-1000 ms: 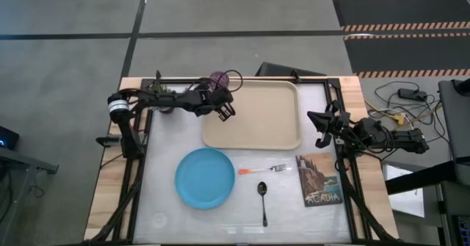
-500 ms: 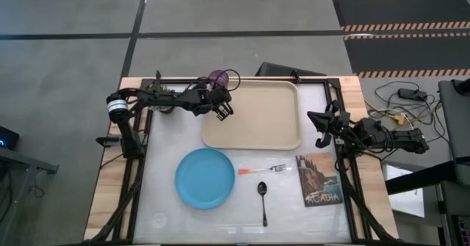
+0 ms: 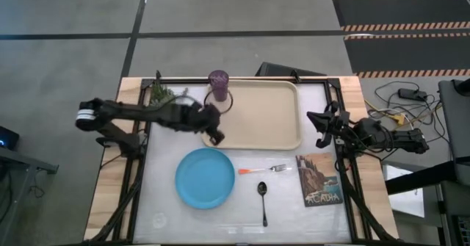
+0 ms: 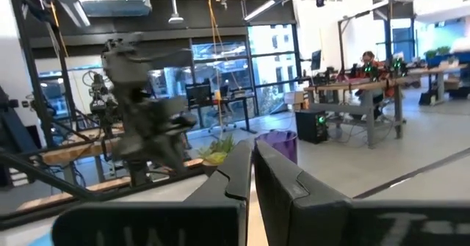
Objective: Pick and place plate/cup/fork/spoon on tray
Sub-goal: Put the blue plate on the white serving tray to the bottom right of the violet glass
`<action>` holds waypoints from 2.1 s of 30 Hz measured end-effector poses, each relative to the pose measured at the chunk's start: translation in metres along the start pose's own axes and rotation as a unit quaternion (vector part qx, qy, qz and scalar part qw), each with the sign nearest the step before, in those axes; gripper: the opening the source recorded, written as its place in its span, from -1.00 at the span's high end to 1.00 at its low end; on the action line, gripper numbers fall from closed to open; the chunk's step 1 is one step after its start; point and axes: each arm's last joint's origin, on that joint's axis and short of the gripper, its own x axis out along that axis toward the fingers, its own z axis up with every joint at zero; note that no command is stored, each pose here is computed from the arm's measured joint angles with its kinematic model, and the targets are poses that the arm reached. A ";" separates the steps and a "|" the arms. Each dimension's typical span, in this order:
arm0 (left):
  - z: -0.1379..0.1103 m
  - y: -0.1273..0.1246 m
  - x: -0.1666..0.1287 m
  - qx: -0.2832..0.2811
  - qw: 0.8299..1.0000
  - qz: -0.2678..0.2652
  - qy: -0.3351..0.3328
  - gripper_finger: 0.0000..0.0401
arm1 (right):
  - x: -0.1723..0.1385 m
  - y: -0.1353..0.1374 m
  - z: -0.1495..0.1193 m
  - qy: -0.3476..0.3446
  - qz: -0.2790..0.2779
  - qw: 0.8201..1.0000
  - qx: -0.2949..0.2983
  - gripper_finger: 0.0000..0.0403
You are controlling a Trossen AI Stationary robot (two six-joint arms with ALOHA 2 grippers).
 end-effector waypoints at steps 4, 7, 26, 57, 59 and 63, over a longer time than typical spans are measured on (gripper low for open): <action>-0.034 -0.021 -0.016 0.031 0.998 -0.045 0.009 1.00 | 0.000 0.000 -0.003 0.014 0.002 0.999 0.039 0.96; -0.058 -0.034 -0.024 0.062 0.995 -0.081 0.002 1.00 | 0.000 0.003 -0.002 0.016 0.047 0.995 0.084 0.96; -0.076 -0.017 -0.053 0.152 0.979 -0.028 -0.137 1.00 | 0.025 0.018 0.004 -0.022 0.128 0.978 0.165 0.96; -0.090 0.005 -0.072 0.135 0.971 0.004 -0.195 1.00 | 0.170 0.083 -0.014 0.254 0.094 0.960 0.075 0.96; -0.093 0.007 -0.073 0.132 0.971 0.000 -0.198 1.00 | 0.179 0.090 -0.016 0.275 0.096 0.954 0.068 0.96; -0.101 0.014 -0.070 0.126 0.972 0.000 -0.196 1.00 | 0.193 0.107 -0.018 0.291 0.106 0.948 0.068 0.96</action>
